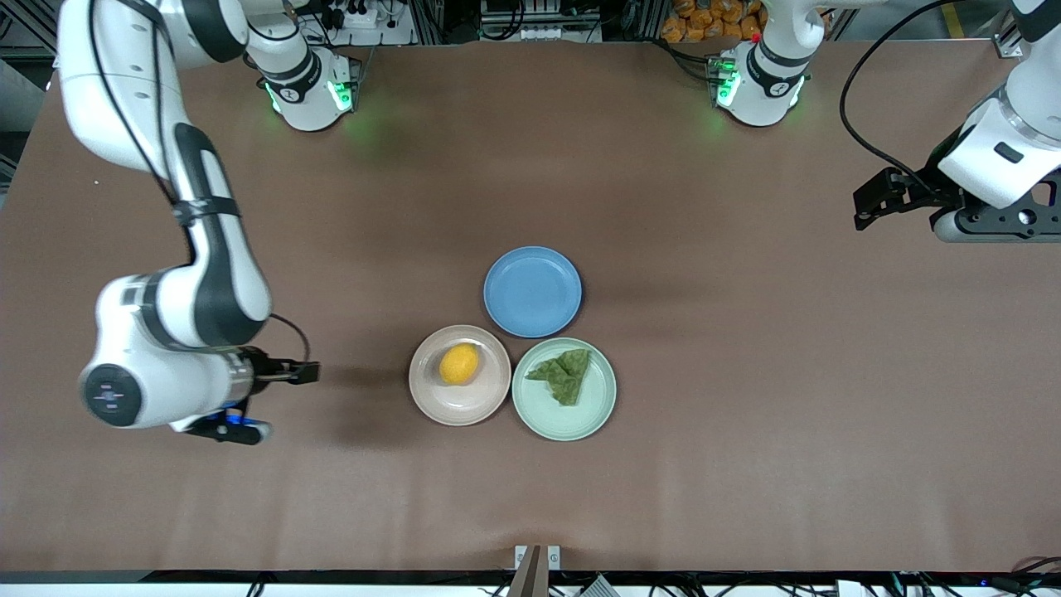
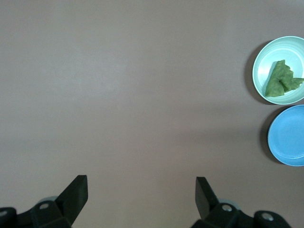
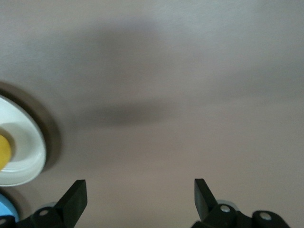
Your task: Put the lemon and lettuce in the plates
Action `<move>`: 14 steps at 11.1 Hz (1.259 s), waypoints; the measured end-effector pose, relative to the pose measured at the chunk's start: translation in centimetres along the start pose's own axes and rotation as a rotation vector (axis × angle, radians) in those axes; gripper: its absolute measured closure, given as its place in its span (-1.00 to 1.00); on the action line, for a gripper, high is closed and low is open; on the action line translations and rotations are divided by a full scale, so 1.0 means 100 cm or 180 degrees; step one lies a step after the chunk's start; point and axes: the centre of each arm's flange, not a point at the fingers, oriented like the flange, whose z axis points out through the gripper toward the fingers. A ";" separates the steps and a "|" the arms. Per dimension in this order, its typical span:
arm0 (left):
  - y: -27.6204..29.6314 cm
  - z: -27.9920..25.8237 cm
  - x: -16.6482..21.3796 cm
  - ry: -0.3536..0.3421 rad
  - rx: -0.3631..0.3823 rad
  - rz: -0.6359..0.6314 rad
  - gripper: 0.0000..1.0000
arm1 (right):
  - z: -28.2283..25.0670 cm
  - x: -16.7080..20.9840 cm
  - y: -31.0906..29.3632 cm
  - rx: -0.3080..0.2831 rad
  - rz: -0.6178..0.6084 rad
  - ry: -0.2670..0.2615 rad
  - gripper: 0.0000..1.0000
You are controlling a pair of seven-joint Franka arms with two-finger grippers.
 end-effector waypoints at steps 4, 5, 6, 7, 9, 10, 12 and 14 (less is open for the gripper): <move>-0.001 -0.003 0.000 0.0022 -0.0002 -0.0009 -1.00 | -0.049 -0.008 0.049 -0.0103 -0.0084 0.0153 -1.00; -0.002 -0.007 0.000 0.0043 -0.0005 -0.0009 -1.00 | -0.062 -0.014 0.055 -0.0112 -0.0063 0.0201 -1.00; -0.002 -0.008 0.000 0.0055 -0.0006 -0.0009 -1.00 | -0.075 -0.019 0.061 -0.0118 -0.0040 0.0246 -1.00; -0.002 -0.009 0.000 0.0058 -0.0007 -0.0009 -1.00 | -0.088 -0.026 0.068 -0.0122 -0.0010 0.0287 -1.00; -0.002 -0.009 0.001 0.0056 -0.0007 -0.0009 -1.00 | -0.110 -0.040 0.088 -0.0194 -0.0050 0.0360 -1.00; -0.001 -0.008 0.001 0.0053 -0.0006 -0.0008 -1.00 | -0.120 -0.047 0.099 -0.0206 -0.0127 0.0389 -1.00; 0.000 -0.007 0.001 0.0047 -0.0006 -0.0002 -1.00 | -0.144 -0.066 0.116 -0.0192 -0.0246 0.0477 -1.00; 0.001 -0.007 0.001 0.0047 -0.0006 0.0003 -1.00 | -0.175 -0.096 0.127 -0.0167 -0.0267 0.0584 -1.00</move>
